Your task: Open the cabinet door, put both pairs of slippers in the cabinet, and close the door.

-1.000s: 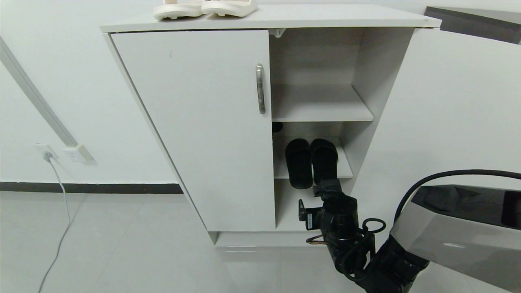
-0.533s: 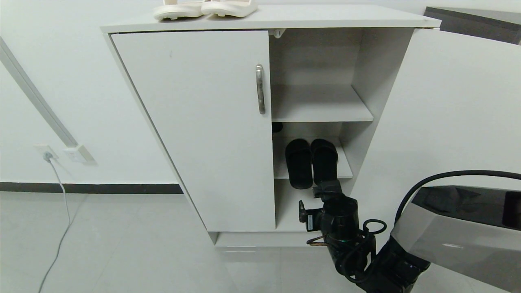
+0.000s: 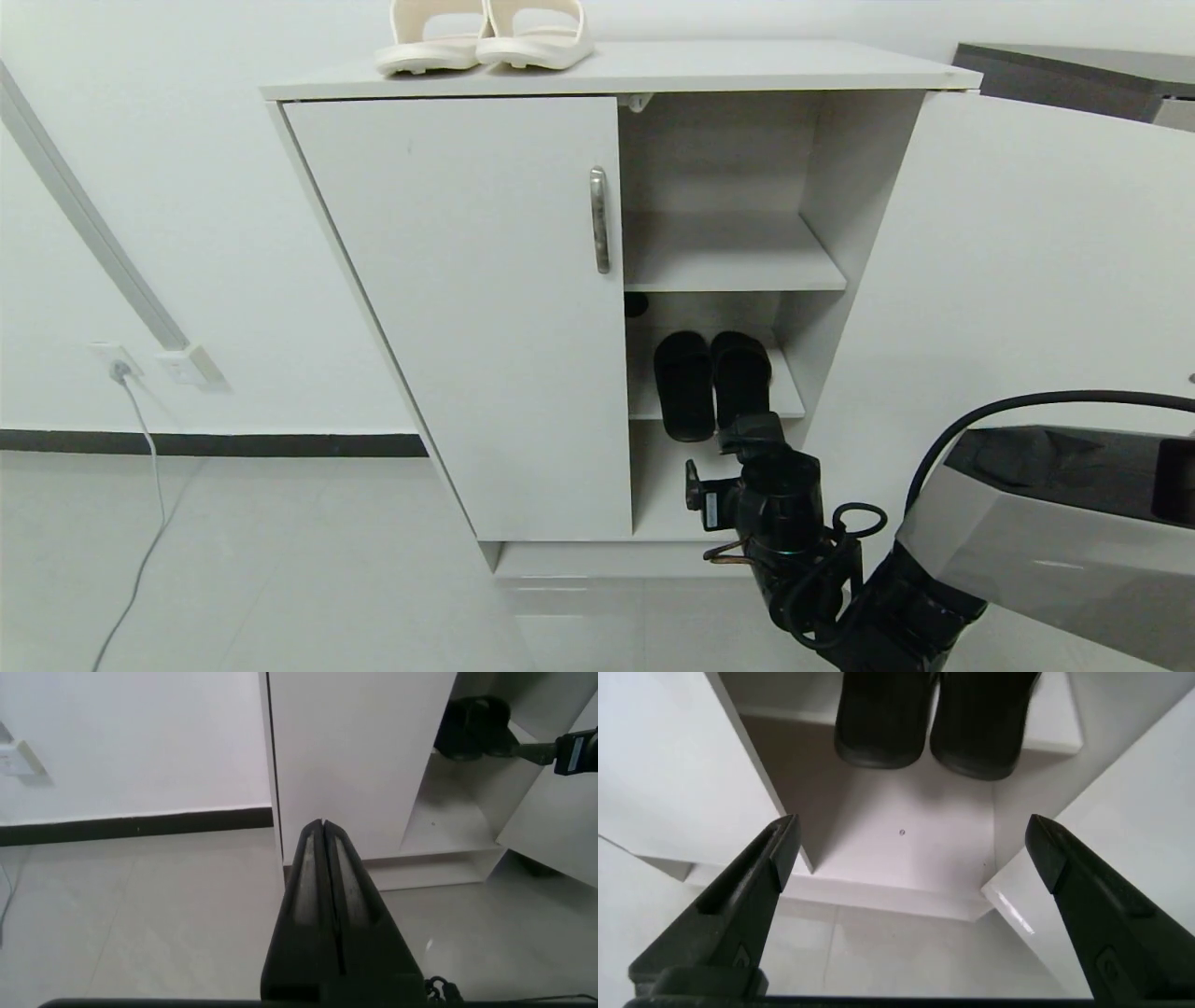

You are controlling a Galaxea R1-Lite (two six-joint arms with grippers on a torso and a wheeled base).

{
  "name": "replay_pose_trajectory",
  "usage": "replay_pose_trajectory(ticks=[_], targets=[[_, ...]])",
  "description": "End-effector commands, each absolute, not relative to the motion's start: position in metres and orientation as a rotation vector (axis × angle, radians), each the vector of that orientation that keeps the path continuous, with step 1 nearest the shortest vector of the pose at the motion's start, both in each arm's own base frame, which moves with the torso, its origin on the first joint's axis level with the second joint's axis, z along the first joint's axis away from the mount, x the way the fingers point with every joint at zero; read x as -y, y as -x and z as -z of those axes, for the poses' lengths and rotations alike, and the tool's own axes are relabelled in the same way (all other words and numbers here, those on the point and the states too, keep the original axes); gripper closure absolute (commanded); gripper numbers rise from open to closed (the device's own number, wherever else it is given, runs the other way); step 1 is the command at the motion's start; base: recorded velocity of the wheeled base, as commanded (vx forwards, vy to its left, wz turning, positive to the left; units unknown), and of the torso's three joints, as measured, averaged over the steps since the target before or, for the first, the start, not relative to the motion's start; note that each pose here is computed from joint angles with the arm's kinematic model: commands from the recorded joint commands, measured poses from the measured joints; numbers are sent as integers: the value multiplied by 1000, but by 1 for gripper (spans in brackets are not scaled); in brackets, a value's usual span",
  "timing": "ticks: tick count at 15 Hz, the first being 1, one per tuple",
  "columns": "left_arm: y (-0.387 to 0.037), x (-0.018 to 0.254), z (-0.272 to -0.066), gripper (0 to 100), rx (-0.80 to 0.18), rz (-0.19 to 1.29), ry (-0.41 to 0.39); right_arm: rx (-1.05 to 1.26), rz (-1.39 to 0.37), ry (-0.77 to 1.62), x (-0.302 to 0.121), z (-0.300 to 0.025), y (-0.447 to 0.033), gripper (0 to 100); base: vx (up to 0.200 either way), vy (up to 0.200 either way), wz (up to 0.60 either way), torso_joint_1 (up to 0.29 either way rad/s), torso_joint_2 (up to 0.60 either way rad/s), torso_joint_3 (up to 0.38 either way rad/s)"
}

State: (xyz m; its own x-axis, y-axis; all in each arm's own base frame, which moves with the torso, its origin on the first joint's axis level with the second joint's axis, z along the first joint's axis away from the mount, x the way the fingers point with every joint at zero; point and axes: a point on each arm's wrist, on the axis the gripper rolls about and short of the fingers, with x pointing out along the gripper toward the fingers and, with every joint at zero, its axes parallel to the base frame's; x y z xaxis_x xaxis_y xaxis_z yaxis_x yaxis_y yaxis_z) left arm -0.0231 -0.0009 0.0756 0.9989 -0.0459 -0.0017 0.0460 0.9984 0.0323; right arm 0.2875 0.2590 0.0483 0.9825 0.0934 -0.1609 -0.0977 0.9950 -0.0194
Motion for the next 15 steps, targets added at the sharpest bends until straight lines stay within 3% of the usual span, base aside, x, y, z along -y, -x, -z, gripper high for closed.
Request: replay_pose_trajectory(ticks=[1, 8, 15], targets=[[23, 1, -75, 100, -4, 46, -32, -165, -95, 32, -259, -47, -287, 0, 0, 0, 0, 2, 2, 188], [23, 1, -75, 100, -4, 46, -32, -171, -95, 36, -258, -45, -286, 0, 0, 0, 0, 1, 2, 200], [23, 1, -75, 100, -4, 46, -32, -152, -92, 27, -249, -47, -280, 0, 0, 0, 0, 0, 4, 37]])
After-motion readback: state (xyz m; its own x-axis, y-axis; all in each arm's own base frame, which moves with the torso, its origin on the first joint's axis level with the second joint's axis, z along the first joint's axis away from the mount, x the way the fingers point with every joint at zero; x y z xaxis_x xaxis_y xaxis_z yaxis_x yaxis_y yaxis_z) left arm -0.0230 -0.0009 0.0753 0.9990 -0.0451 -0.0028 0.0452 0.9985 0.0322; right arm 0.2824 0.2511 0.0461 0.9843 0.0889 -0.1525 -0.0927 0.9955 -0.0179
